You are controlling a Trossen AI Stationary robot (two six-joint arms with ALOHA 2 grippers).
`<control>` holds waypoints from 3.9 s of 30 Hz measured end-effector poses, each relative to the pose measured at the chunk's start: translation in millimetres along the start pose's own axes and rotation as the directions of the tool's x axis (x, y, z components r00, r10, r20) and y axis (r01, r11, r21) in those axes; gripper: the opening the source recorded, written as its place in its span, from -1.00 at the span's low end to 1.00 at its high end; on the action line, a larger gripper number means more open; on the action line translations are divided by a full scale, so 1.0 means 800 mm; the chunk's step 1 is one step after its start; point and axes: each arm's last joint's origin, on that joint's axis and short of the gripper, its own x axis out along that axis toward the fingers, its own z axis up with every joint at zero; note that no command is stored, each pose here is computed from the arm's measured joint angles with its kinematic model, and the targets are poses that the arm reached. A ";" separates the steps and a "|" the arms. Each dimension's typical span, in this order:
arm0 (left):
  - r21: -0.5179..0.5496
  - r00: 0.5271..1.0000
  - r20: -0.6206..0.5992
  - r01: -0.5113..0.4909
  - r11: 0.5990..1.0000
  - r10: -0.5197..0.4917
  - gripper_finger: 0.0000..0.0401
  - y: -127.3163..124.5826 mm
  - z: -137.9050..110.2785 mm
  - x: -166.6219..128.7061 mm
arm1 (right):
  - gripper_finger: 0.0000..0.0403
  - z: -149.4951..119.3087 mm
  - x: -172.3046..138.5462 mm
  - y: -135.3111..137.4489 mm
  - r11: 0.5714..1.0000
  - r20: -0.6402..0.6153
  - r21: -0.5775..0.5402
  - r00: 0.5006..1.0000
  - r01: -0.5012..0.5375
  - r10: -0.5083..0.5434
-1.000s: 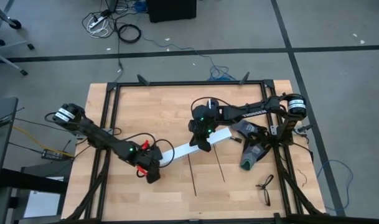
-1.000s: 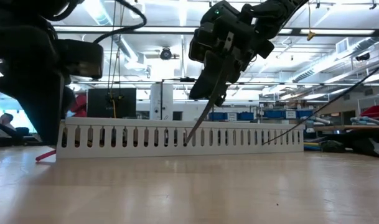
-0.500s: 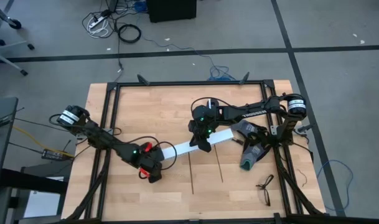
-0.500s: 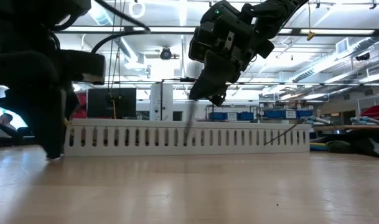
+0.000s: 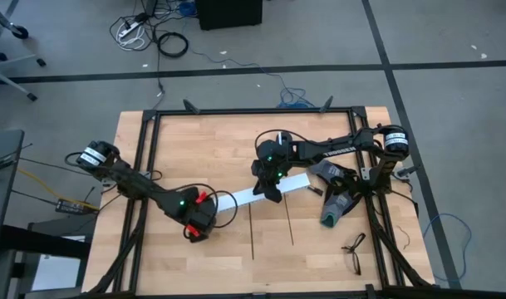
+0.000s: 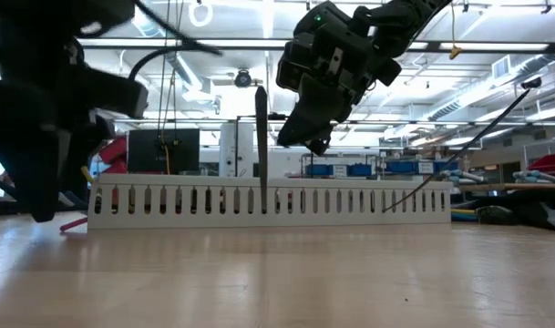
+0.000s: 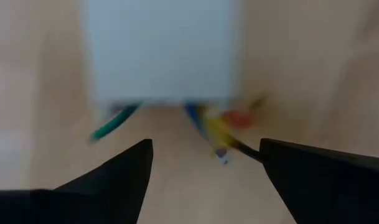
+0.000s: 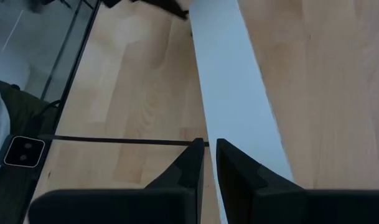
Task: Ziptie cables
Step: Close the white cable duct
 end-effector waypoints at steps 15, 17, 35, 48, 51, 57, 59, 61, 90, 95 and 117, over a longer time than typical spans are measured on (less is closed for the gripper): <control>0.054 0.998 -0.016 -0.058 0.997 0.059 0.49 0.014 0.004 0.002 | -0.80 0.000 -0.001 -0.002 1.000 0.002 -0.001 1.000 0.003 -0.003; 0.034 0.998 -0.011 -0.062 0.997 0.063 0.52 0.018 0.008 0.003 | -0.80 0.000 -0.001 -0.002 1.000 0.002 -0.001 1.000 0.003 -0.003; 0.005 0.992 0.052 -0.115 0.993 0.115 0.36 0.031 0.022 0.006 | -1.00 -0.002 0.004 -0.003 0.997 -0.005 -0.038 0.997 0.073 -0.073; -0.006 0.992 0.066 -0.105 0.994 0.105 0.10 0.031 0.022 0.009 | -1.00 -0.024 0.031 -0.013 0.997 -0.082 -0.018 0.994 0.075 -0.076; -0.019 0.992 0.083 -0.095 0.995 0.096 0.06 0.032 0.025 0.009 | -1.00 -0.025 0.032 -0.014 0.998 -0.081 -0.014 0.995 0.066 -0.067; -0.052 0.991 0.095 -0.093 0.994 0.098 0.00 0.037 0.031 0.011 | -1.00 -0.026 0.035 -0.013 0.998 -0.084 -0.007 0.995 0.062 -0.063; -0.057 0.991 0.095 -0.093 0.994 0.098 -0.01 0.038 0.032 0.011 | -1.00 -0.025 0.035 -0.013 0.998 -0.078 -0.010 0.995 0.062 -0.062; -0.058 0.991 0.094 -0.093 0.994 0.098 -0.01 0.039 0.032 0.011 | -1.00 -0.025 0.035 -0.013 0.998 -0.078 -0.009 0.995 0.062 -0.062; 0.089 0.987 0.071 -0.152 0.984 0.146 0.21 0.043 0.020 -0.005 | -1.00 -0.028 0.033 -0.019 0.997 -0.091 -0.011 0.993 0.070 -0.071; 0.099 0.987 0.037 -0.160 0.982 0.158 0.21 0.050 0.012 0.004 | -1.00 -0.028 0.034 -0.019 0.998 -0.092 -0.012 0.994 0.063 -0.064; 0.215 0.985 0.088 -0.163 0.963 0.147 0.14 0.048 0.014 0.008 | -1.00 -0.028 0.034 -0.018 0.999 -0.093 -0.012 0.994 0.051 -0.052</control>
